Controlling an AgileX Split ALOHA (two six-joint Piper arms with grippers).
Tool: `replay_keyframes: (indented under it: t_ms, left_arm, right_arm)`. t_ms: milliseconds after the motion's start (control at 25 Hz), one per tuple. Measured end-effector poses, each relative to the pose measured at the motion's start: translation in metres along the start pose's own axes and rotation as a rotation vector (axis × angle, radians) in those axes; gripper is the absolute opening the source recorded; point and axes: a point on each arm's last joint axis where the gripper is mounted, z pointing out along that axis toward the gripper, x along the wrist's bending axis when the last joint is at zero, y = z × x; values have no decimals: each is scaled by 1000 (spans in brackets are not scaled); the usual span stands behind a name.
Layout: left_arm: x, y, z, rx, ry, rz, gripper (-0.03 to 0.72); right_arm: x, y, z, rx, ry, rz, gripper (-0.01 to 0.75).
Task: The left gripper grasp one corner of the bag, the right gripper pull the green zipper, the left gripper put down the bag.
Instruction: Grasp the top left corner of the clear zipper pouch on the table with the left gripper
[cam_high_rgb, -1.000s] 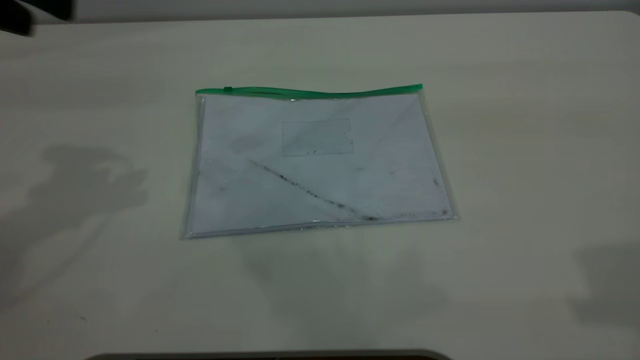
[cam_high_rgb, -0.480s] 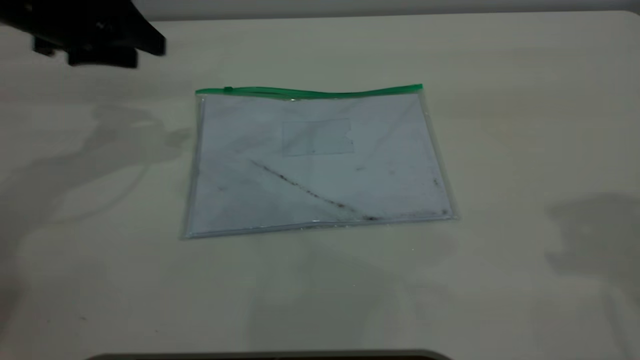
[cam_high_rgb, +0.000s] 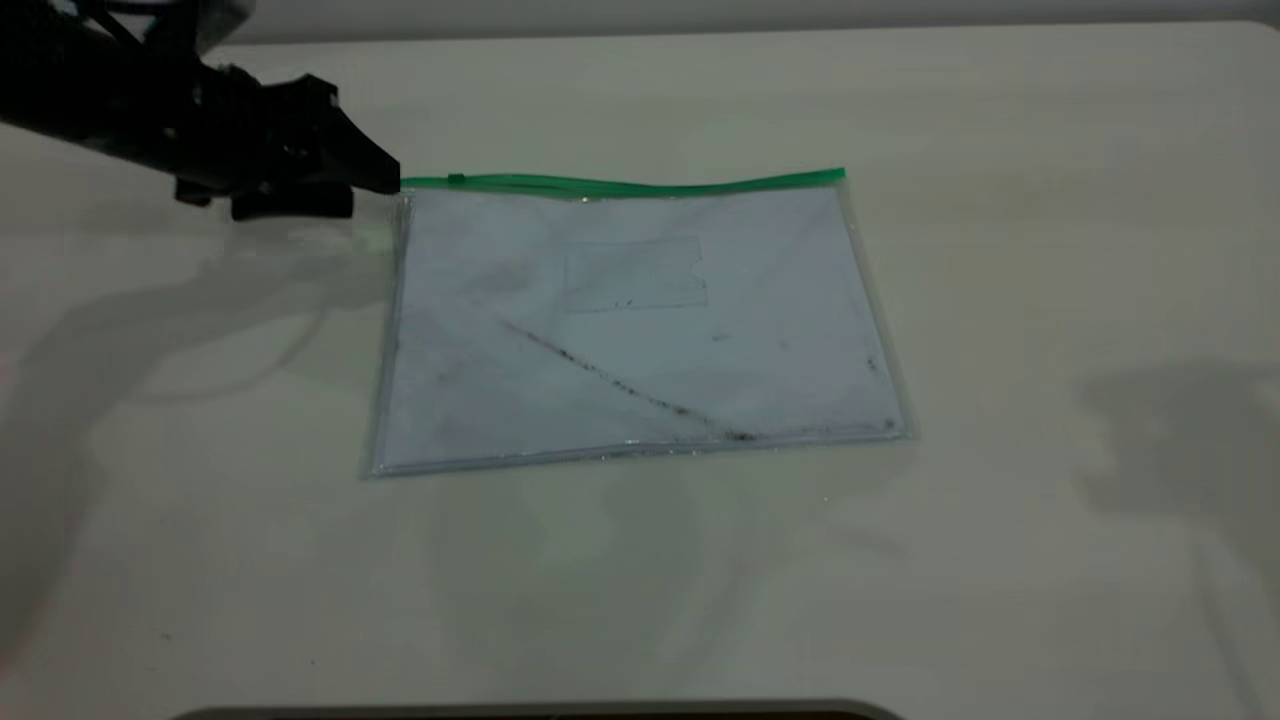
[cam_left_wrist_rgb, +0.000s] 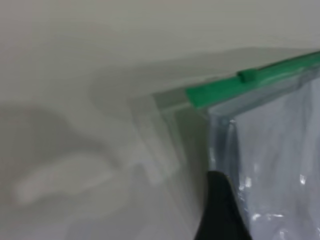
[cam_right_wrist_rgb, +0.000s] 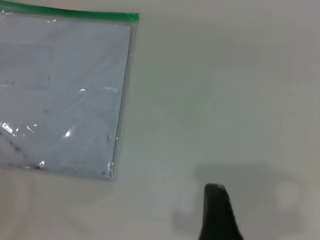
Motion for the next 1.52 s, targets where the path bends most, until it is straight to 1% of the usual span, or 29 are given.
replay_keyframes:
  t_ms: [160, 440, 600, 760, 920, 1000, 1040, 1080, 1200, 1240, 1280, 1360, 1520]
  left_arm:
    - [3, -3, 9, 5, 14, 5, 551]
    - [1, -4, 32, 2, -4, 62, 551]
    - [1, -8, 43, 13, -13, 64, 551]
    - [1, -11, 49, 10, -33, 42, 551]
    - [-1, -13, 55, -5, -79, 41, 543]
    - [-4, -15, 59, -15, -100, 74, 504]
    - [-4, -16, 61, -20, -106, 92, 474]
    - [-5, -17, 63, -23, -112, 107, 426]
    - [-5, -20, 65, -26, -121, 176, 220]
    - [-6, -20, 65, -29, -129, 208, 136]
    - [-7, -20, 65, -32, -145, 246, 80]
    - [-12, -17, 63, -40, -174, 333, 53]
    - [-28, 3, 50, -23, -240, 572, 53]
  right_arm:
    - [0, 0, 0, -1, 0, -10, 537]
    - [0, 0, 0, -3, 5, -3, 537]
    - [0, 0, 0, -3, 5, -3, 537]
    - [0, 0, 0, -5, 4, -4, 537]
    - [0, 1, 0, -15, 1, -4, 537]
    - [0, 2, 0, -23, -2, -4, 537]
    - [0, 2, 0, -27, -3, -4, 537]
    - [0, 3, 0, -31, -5, -4, 537]
    - [-1, 3, 0, -36, -6, -11, 537]
    - [-1, 3, 0, -37, -7, -14, 537]
    - [-1, 3, 0, -37, -7, -21, 537]
    - [0, 4, 1, -36, -5, -46, 537]
    - [10, 12, 11, -33, 17, -162, 537]
